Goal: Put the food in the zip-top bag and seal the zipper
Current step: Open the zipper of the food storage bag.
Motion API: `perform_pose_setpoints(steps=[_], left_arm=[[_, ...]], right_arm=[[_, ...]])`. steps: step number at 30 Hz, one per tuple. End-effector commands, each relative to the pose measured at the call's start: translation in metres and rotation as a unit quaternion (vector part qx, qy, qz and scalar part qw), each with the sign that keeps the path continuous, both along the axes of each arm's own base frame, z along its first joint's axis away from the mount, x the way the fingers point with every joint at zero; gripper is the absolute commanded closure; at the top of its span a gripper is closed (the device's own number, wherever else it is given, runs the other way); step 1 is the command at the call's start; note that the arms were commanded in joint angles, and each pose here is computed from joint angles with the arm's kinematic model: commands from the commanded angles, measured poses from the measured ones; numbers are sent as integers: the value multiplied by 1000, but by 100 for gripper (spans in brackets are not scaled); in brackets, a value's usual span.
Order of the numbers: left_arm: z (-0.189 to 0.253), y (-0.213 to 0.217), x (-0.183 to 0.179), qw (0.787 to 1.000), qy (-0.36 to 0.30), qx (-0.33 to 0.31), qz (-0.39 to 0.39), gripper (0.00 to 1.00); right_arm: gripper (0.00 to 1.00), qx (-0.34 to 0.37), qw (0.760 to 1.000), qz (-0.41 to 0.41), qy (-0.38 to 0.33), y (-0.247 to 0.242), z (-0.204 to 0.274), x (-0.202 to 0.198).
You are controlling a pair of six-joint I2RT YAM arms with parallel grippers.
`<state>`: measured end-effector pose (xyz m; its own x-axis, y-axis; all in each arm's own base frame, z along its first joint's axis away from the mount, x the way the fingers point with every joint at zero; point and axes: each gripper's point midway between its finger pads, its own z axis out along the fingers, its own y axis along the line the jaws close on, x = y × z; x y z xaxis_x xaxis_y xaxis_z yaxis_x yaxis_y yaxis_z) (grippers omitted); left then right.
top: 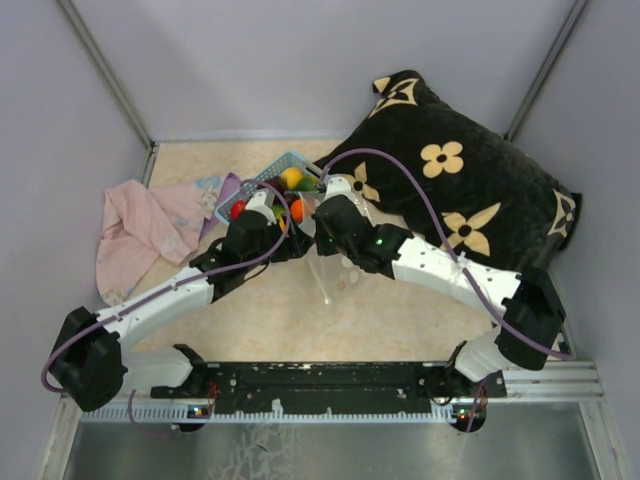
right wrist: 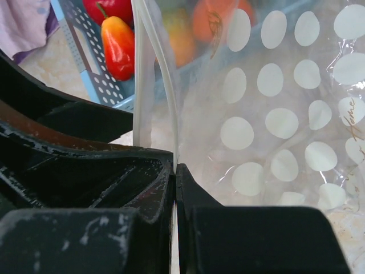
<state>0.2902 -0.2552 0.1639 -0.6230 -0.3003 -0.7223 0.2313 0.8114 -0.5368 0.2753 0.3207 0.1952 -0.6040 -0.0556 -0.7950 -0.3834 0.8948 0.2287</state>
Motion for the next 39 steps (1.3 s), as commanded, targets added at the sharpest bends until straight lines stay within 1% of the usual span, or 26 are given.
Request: perform_pose_setpoints(steps=[1,4,9,12,15,16,19,20,24,29,32,35,37,39], left_arm=[[14,-3,6,1000,-24,-4,3,30],[10,-3,6,1000,-19,-2,2,35],[9,-20,-1,999,-6,-28,-32,46],[4,-23,-4,999,6,-27,-41,63],[13,-20,-3,999,-1,-30,-33,87],[18,-19,-3,999,-3,-34,-29,92],[34,-18,-4,998,-9,-48,-24,100],[39,-19,-5,998,-10,-54,-24,100],[48,-21,-8,997,-4,-70,-25,100],[51,-24,-10,997,4,-76,-29,100],[53,-25,-11,996,6,-78,-29,100],[58,-24,-13,996,2,-83,-29,100],[60,-23,-14,996,-1,-85,-27,100],[63,-21,-15,996,-3,-84,-25,100]], right_arm=[[100,62,997,5,-35,11,43,0],[100,64,997,-2,-41,6,46,0],[100,50,997,-14,-49,-2,48,3],[100,31,997,-32,-55,-10,49,7],[100,-3,997,-54,-60,-24,48,11],[100,-12,996,-61,-61,-29,46,12],[100,-21,996,-60,-56,-31,40,10],[99,-16,997,-56,-52,-29,39,8],[80,25,999,-29,-36,-12,42,2],[65,84,996,8,-24,10,56,-7],[60,104,994,9,-22,16,59,-8],[58,105,994,1,-18,16,52,-6],[58,96,995,-7,-11,14,42,-6],[58,71,997,-22,-8,5,33,-4]])
